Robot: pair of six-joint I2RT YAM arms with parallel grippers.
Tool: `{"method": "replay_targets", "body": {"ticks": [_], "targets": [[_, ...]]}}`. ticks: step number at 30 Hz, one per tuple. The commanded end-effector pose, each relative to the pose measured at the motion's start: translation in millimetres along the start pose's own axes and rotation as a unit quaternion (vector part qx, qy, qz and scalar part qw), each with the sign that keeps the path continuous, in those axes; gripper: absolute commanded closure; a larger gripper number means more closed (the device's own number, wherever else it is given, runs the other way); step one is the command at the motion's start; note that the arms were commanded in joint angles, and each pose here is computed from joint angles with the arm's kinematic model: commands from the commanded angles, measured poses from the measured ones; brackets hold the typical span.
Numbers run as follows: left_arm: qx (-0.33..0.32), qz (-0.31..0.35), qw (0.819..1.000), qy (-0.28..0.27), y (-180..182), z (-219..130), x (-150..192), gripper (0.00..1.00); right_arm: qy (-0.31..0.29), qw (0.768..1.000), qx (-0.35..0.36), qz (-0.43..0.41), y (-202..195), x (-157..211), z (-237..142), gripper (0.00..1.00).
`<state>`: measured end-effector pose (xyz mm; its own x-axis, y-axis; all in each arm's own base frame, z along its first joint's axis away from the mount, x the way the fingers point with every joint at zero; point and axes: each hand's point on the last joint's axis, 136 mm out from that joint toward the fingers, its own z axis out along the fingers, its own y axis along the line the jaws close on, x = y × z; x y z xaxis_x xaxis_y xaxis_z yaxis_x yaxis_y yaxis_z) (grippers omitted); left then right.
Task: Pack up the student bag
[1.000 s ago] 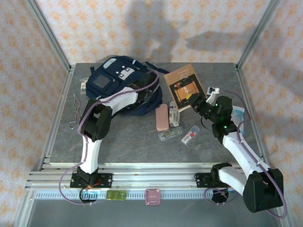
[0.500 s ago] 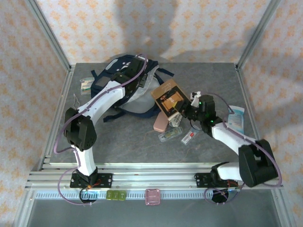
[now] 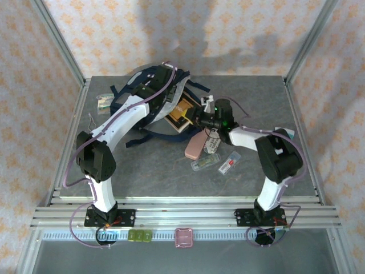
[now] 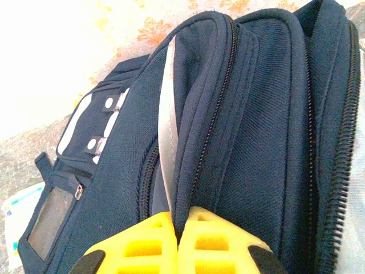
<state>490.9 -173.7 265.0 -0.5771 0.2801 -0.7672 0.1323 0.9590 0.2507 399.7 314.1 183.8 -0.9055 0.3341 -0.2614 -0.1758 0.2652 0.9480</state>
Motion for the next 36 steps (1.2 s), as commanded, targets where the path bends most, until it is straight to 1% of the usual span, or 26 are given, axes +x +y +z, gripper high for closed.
{"method": "replay_targets", "body": {"ticks": [1, 4, 7, 9, 10, 12, 14, 16, 21, 24, 26, 28, 29, 31, 32, 33, 35, 36], "targets": [[-0.019, -0.043, 0.994, -0.101, 31.4, -56.4, -63.3, 1.0, -0.003, 0.997, -0.06, -0.038, 32.9, -25.4, 21.5, 1.0], [-0.017, -0.049, 0.993, -0.106, 34.4, -59.4, -66.0, 1.0, 0.008, 0.999, -0.035, -0.009, 2.1, -39.9, 51.1, 1.0], [-0.011, -0.054, 0.992, -0.11, 34.8, -61.9, -68.3, 1.0, 0.018, 0.999, -0.046, 0.018, -18.1, -50.3, 79.4, 1.0], [-0.009, -0.056, 0.992, -0.109, 34.2, -61.1, -67.5, 1.0, 0.029, 0.998, -0.036, 0.031, -36.7, -57.0, 100.1, 1.0], [-0.009, -0.057, 0.992, -0.109, 34.2, -60.4, -67.1, 1.0, 0.036, 0.998, -0.02, 0.038, -46.6, -58.8, 109.0, 0.98], [-0.003, -0.057, 0.993, -0.105, 31.1, -58.3, -64.2, 1.0, 0.048, 0.996, 0.049, 0.059, -78.3, -60.8, 123.0, 0.83], [0.005, -0.058, 0.993, -0.101, 27.4, -55.5, -61.0, 1.0, 0.058, 0.989, 0.122, 0.065, -101.8, -61.9, 124.8, 0.73], [0.01, -0.059, 0.993, -0.098, 24.6, -53.3, -57.9, 1.0, 0.058, 0.983, 0.164, 0.064, -111.1, -63.3, 118.5, 0.67], [0.018, -0.06, 0.994, -0.093, 19.9, -48.1, -51.8, 1.0, 0.046, 0.968, 0.238, 0.069, -122.2, -64.4, 87.6, 0.63], [0.021, -0.06, 0.994, -0.09, 18.3, -46.3, -48.3, 1.0, 0.03, 0.965, 0.251, 0.065, -118.3, -64.9, 73.2, 0.63], [0.023, -0.061, 0.994, -0.091, 17.6, -46.5, -47.5, 1.0, 0.024, 0.966, 0.251, 0.061, -115.9, -66.4, 70.0, 0.62], [0.025, -0.062, 0.994, -0.09, 17.0, -46.0, -47.0, 1.0, 0.019, 0.964, 0.259, 0.06, -120.2, -68.7, 70.1, 0.63], [0.026, -0.062, 0.994, -0.089, 16.3, -45.3, -46.3, 1.0, 0.019, 0.963, 0.263, 0.06, -122.4, -69.4, 71.4, 0.66], [0.03, -0.064, 0.994, -0.087, 14.6, -44.5, -45.2, 1.0, 0.021, 0.964, 0.257, 0.057, -122.1, -71.0, 76.5, 0.84], [0.033, -0.064, 0.994, -0.086, 12.4, -43.8, -44.4, 1.0, 0.025, 0.967, 0.249, 0.056, -119.8, -71.1, 80.5, 0.97], [0.035, -0.065, 0.994, -0.086, 11.4, -43.2, -43.8, 1.0, 0.032, 0.97, 0.234, 0.053, -113.4, -70.0, 85.8, 1.0], [0.04, -0.067, 0.993, -0.086, 9.4, -43.5, -43.4, 1.0, 0.05, 0.979, 0.192, 0.044, -97.6, -65.2, 97.8, 1.0], [0.043, -0.067, 0.993, -0.086, 7.3, -43.5, -43.4, 1.0, 0.067, 0.985, 0.156, 0.041, -85.5, -60.0, 106.2, 1.0]]}}
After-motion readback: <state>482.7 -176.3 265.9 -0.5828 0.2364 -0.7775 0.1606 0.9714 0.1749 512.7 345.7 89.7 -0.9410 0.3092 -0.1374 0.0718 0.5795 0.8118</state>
